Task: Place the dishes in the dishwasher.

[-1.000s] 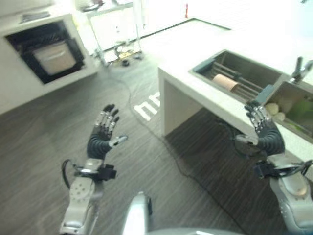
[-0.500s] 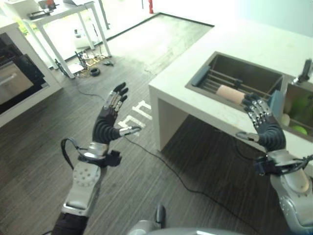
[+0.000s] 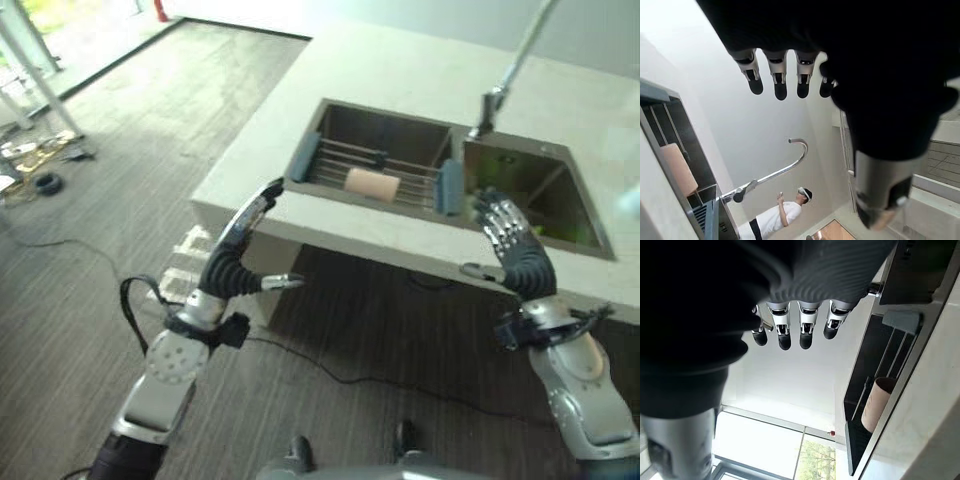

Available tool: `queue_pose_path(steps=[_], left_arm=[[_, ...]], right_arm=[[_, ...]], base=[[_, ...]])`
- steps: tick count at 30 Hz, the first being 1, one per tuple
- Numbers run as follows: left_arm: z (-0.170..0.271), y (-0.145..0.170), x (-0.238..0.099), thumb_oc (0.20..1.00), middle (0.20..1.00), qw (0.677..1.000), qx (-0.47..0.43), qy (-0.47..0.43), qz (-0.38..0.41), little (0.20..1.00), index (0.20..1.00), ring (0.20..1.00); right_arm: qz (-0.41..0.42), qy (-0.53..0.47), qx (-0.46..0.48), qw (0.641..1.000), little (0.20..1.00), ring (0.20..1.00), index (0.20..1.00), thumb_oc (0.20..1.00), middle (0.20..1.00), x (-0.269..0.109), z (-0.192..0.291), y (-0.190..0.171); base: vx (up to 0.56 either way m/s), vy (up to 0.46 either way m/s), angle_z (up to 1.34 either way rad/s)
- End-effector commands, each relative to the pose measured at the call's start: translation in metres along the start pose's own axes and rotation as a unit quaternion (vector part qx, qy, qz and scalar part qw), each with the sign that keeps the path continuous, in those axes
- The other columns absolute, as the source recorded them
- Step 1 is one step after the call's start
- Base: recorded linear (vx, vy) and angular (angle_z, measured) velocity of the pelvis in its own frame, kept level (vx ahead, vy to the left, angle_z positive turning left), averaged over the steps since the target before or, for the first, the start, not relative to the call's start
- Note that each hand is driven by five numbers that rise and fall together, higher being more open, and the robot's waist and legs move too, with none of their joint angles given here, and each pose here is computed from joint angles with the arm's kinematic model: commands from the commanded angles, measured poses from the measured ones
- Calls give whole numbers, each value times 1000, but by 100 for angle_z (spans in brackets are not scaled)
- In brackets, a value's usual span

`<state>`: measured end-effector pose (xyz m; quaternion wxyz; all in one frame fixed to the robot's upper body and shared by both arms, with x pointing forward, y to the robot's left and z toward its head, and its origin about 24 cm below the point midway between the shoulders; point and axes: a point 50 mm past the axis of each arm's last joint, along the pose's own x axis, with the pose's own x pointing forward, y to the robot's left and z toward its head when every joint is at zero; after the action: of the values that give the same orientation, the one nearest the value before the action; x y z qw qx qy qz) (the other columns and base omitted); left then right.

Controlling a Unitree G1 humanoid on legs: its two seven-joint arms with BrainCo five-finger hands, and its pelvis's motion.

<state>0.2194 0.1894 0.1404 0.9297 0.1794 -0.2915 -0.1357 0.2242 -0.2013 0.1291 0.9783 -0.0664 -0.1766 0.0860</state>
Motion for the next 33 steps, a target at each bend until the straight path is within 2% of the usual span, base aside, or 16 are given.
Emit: queue_pose_path(steps=[1,8,13,17,19,22,29,33], left_arm=[[28,3,12,1000,1000,995,-11,-95,12,1000,1000,1000],[30,6,13,1000,1000,993,-55,-96,35,1000,1000,1000],[35,5,2,1000,1000,990,-69,-115,53,1000,1000,1000],[34,7,-1,1000,1000,989,-71,-107,68,1000,1000,1000],[43,9,-1,1000,1000,982,-64,-149,101,1000,1000,1000],[44,14,-2,1000,1000,978,-57,-164,116,1000,1000,1000],[49,23,8,1000,1000,979,-41,-175,92,1000,1000,1000],[51,29,8,1000,1000,982,-3,-167,90,1000,1000,1000]], right_arm=[[15,-86,-7,996,1000,1000,1000,1000,1000,12,29,1],[0,-86,-17,996,1000,1000,1000,1000,1000,12,35,-7],[-7,-76,-41,996,1000,1000,1000,1000,1000,6,33,-14],[-17,-79,-51,995,1000,1000,1000,1000,1000,9,35,-15],[-16,-75,-61,995,1000,1000,1000,1000,1000,9,37,-19],[-17,-77,-68,995,1000,1000,1000,1000,1000,9,38,-23],[-59,-75,-38,995,1000,1000,1000,1000,1000,-4,34,-22],[-40,-70,-24,996,1000,1000,1000,1000,1000,-1,31,-16]], base=[[530,-765,2],[255,-387,-4],[209,-274,6],[209,239,-12],[230,509,-8],[147,514,-25],[147,483,16],[77,237,2]])
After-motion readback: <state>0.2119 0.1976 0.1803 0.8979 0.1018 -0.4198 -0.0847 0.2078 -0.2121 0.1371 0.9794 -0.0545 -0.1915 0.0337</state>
